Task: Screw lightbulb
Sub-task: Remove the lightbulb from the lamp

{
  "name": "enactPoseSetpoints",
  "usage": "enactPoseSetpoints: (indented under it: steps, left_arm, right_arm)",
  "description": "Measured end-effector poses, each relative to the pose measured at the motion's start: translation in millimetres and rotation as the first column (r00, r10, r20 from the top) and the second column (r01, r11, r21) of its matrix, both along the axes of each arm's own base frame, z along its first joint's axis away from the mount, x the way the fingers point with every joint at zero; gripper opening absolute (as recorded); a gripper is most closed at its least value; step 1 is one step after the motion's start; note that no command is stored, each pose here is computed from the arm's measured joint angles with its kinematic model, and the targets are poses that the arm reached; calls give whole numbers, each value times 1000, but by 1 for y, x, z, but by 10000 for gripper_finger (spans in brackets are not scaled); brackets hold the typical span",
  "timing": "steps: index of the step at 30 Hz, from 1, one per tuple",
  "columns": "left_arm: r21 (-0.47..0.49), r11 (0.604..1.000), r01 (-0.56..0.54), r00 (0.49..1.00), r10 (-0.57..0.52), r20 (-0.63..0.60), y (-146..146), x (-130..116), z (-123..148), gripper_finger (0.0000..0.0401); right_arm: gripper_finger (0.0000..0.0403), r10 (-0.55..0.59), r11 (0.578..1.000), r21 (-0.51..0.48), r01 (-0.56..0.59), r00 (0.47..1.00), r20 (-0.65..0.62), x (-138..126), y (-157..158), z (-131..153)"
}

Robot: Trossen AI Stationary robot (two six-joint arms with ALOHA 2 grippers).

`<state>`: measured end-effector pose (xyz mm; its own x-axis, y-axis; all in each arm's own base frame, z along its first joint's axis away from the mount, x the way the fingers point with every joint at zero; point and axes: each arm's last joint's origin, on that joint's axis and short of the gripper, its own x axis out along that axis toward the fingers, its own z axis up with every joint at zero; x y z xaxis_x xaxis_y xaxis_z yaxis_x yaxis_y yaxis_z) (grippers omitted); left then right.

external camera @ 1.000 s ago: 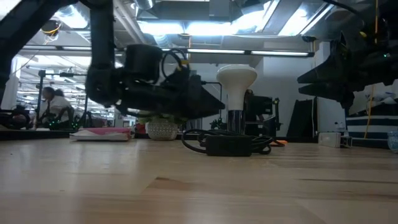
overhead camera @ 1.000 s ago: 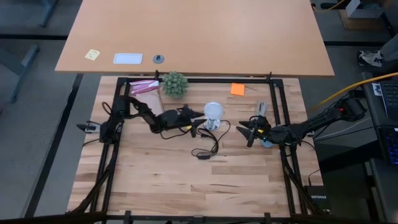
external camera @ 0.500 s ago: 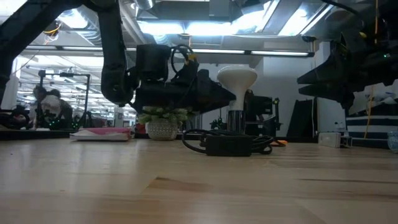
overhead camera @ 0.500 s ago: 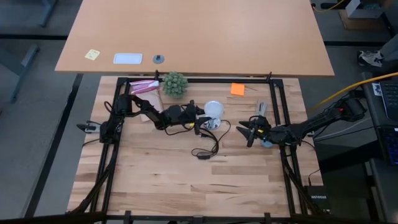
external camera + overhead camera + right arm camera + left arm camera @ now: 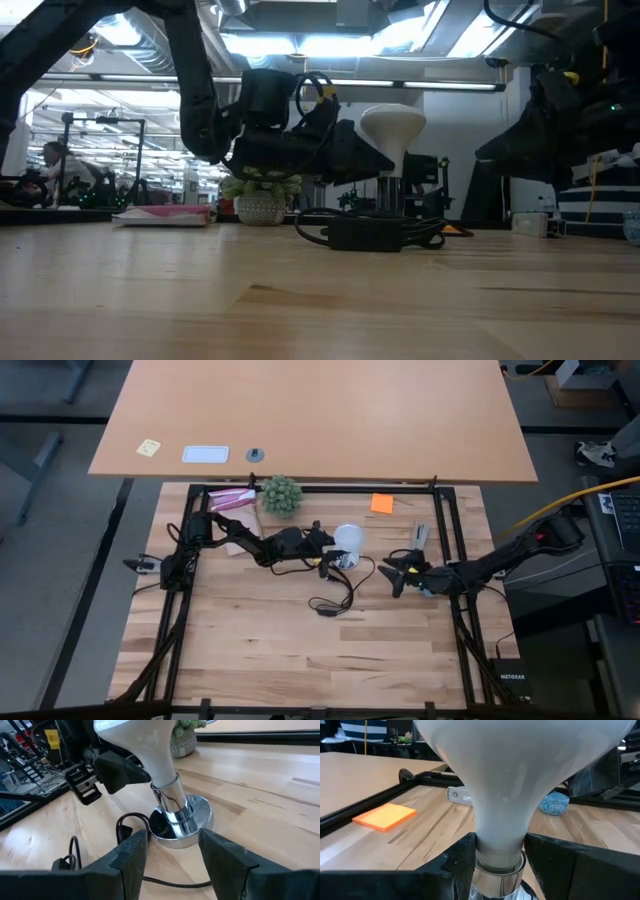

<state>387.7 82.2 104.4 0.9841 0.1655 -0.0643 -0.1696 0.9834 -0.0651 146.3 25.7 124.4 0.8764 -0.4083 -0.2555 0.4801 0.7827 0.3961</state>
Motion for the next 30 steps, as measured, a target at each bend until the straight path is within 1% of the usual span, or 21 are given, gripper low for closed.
enactPoseSetpoints:
  steps: [9, 14, 21, 25, 30]
  left_arm:
    - [-5, 1000, -10, 1000, 10, 3, 2, 0, 0, 159]
    - [-7, 1000, -10, 1000, 10, 4, 2, 0, 0, 158]
    - [-13, 1000, -10, 1000, 10, 4, 2, 0, 0, 136]
    - [-14, 1000, -9, 1000, 9, 4, 2, 0, 0, 133]
    - [-15, 1000, -10, 1000, 10, 4, 2, 0, 0, 133]
  right_arm:
    - [188, -16, 1000, -4, 16, 1000, 4, 7, 2, -5]
    - [188, -76, 997, -29, 76, 997, -4, 20, 5, -1]
    - [188, -177, 981, -81, 174, 984, -34, 38, 8, -3]
    - [188, -200, 979, -43, 198, 979, -41, 44, 10, -9]
    - [188, -173, 985, 13, 174, 982, -82, 50, 12, -21]
